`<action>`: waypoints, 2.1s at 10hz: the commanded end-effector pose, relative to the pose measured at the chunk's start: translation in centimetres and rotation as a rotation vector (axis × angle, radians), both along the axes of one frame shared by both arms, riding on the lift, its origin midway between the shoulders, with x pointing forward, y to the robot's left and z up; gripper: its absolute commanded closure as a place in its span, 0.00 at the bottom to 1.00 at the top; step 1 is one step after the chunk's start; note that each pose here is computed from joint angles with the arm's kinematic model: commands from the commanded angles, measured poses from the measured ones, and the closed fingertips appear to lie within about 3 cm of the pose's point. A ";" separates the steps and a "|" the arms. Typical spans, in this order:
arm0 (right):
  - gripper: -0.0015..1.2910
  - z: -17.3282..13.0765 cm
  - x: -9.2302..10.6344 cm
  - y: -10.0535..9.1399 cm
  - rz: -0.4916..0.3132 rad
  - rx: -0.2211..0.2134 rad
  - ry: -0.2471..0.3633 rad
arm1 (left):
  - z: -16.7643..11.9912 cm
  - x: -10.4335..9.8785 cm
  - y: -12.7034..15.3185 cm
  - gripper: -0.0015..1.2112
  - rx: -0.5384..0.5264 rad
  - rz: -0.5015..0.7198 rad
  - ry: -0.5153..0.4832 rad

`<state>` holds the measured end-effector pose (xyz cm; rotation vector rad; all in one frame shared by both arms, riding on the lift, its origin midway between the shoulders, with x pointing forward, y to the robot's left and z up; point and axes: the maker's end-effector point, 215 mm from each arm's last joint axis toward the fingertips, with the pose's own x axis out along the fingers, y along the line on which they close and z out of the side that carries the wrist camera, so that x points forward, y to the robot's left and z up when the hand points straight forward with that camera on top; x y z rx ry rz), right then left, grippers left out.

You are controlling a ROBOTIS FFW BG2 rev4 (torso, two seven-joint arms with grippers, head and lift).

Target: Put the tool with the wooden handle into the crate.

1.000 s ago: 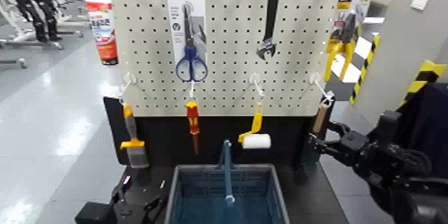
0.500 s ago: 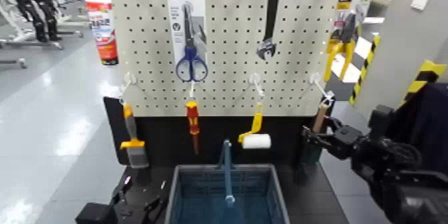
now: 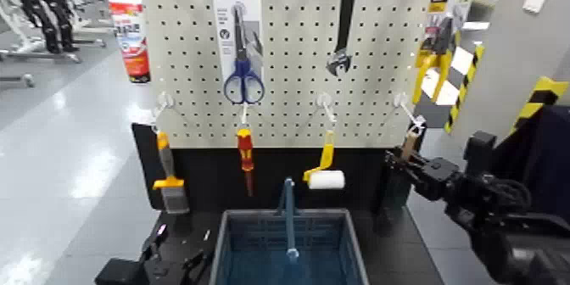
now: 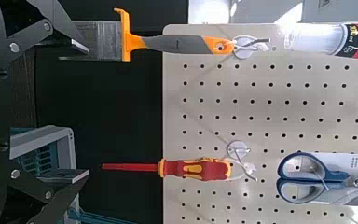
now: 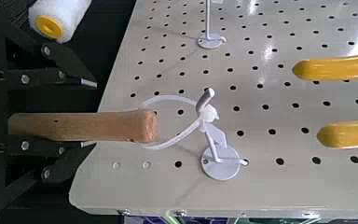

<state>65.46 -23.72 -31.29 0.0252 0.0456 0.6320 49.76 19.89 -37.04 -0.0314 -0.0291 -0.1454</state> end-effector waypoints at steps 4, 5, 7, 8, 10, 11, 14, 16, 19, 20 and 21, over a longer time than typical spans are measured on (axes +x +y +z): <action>0.90 -0.6 -0.2 -0.1 -0.034 -0.001 0.012 | 0.0 0.0 0.0 0.30 -0.002 0.000 0.000; 0.90 -0.4 -0.2 -0.1 -0.034 0.002 0.009 | -0.1 -0.1 0.0 0.30 -0.002 0.000 0.002; 0.90 0.5 -0.8 0.0 -0.038 0.011 -0.008 | -0.1 -0.1 -0.1 0.30 -0.002 -0.001 0.003; 0.90 1.1 -1.2 0.0 -0.046 0.000 -0.015 | -0.2 -0.1 -0.1 0.30 -0.002 -0.001 0.005; 0.90 2.4 -2.0 0.0 -0.053 0.005 -0.037 | -0.3 -0.1 -0.2 0.30 -0.001 -0.005 0.007; 0.90 3.0 -2.3 -0.2 -0.058 -0.001 -0.040 | -0.3 0.0 -0.3 0.30 0.000 -0.006 0.007; 0.90 4.1 -3.6 -0.6 -0.072 0.004 -0.045 | -0.3 0.1 -0.5 0.30 -0.001 -0.012 0.006; 0.90 4.8 -5.2 -0.3 -0.072 -0.005 -0.035 | -0.2 0.2 -0.6 0.30 0.001 -0.016 0.005; 0.90 6.5 -8.5 4.3 0.011 0.021 0.008 | -0.3 0.2 -0.8 0.30 0.002 -0.021 0.007; 0.90 6.2 -9.7 6.5 0.057 0.047 0.031 | -0.3 0.2 -0.8 0.30 0.002 -0.021 0.009; 0.90 5.6 -10.8 8.7 0.101 0.078 0.058 | -0.3 0.2 -0.8 0.30 0.002 -0.021 0.011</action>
